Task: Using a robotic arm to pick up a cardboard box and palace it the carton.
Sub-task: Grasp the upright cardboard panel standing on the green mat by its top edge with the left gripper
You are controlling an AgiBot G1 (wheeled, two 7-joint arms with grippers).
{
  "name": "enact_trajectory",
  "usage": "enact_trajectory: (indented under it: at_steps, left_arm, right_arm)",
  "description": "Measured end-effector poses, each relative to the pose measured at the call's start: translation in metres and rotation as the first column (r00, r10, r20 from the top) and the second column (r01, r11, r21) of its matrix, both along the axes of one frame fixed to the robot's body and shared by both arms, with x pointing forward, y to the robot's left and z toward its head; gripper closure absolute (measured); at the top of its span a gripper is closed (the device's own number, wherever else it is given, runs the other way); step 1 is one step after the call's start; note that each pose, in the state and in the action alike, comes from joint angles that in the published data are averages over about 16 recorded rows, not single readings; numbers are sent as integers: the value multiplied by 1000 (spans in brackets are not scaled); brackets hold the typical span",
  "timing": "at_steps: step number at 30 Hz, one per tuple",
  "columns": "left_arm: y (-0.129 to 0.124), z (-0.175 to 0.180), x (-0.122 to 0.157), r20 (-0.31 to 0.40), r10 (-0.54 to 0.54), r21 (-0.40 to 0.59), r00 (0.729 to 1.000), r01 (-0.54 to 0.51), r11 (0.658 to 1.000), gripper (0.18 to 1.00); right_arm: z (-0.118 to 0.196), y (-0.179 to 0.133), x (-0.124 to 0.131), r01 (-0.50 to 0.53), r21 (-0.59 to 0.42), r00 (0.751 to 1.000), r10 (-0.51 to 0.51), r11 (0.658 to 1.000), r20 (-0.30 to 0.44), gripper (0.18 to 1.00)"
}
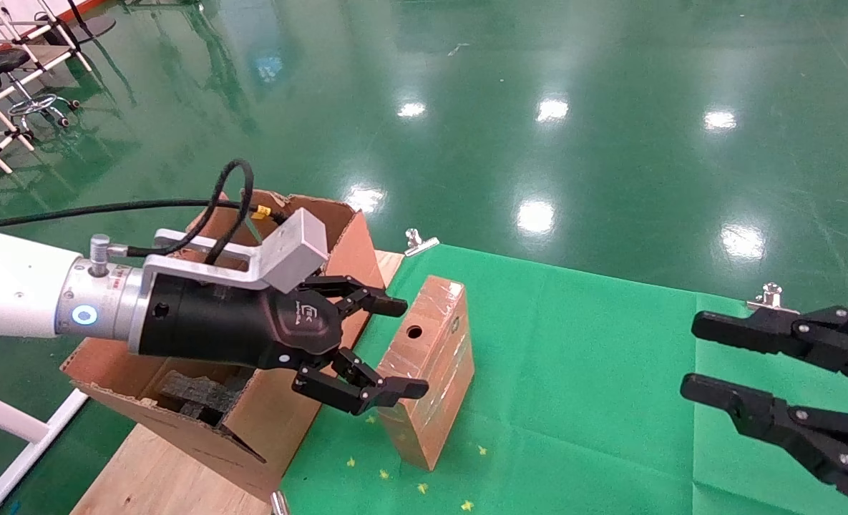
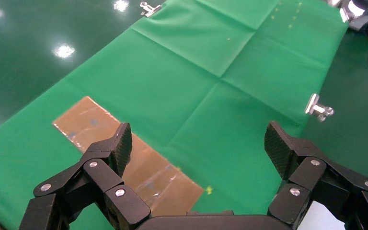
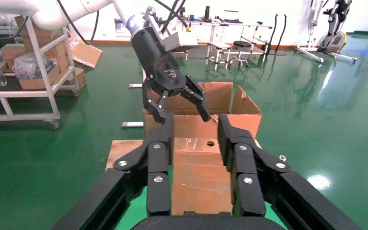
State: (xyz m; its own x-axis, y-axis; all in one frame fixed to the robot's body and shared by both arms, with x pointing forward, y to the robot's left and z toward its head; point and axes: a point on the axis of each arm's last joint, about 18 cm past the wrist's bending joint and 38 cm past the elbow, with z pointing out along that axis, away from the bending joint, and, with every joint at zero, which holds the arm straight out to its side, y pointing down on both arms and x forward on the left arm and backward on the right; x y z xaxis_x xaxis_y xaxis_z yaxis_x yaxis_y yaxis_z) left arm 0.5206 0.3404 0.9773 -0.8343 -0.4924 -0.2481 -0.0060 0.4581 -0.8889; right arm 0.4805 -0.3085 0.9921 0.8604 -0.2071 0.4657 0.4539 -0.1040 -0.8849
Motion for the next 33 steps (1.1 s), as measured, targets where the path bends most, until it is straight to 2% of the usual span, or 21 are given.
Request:
enact_trajectory:
  at_steps: [7,14,23,33]
  left_arm:
    - [-4,7,13,-75,81,10,994,-80,997,183]
    - [-18,18,31,-172,187,48,967,-182,982,183]
    - [-37,22,54,-262,295,138,919,-267,954,183]
    - [-48,15,67,-295,357,233,886,-296,926,183]
  right_arm:
    - [0,0,0,0,0,1000,0,1000,0,814]
    - [0,0,0,0,0,1000,0,1000,0,917]
    - [0,0,0,0,0,1000,0,1000,0,975]
    - [0,0,0,0,0,1000,0,1000,0,988]
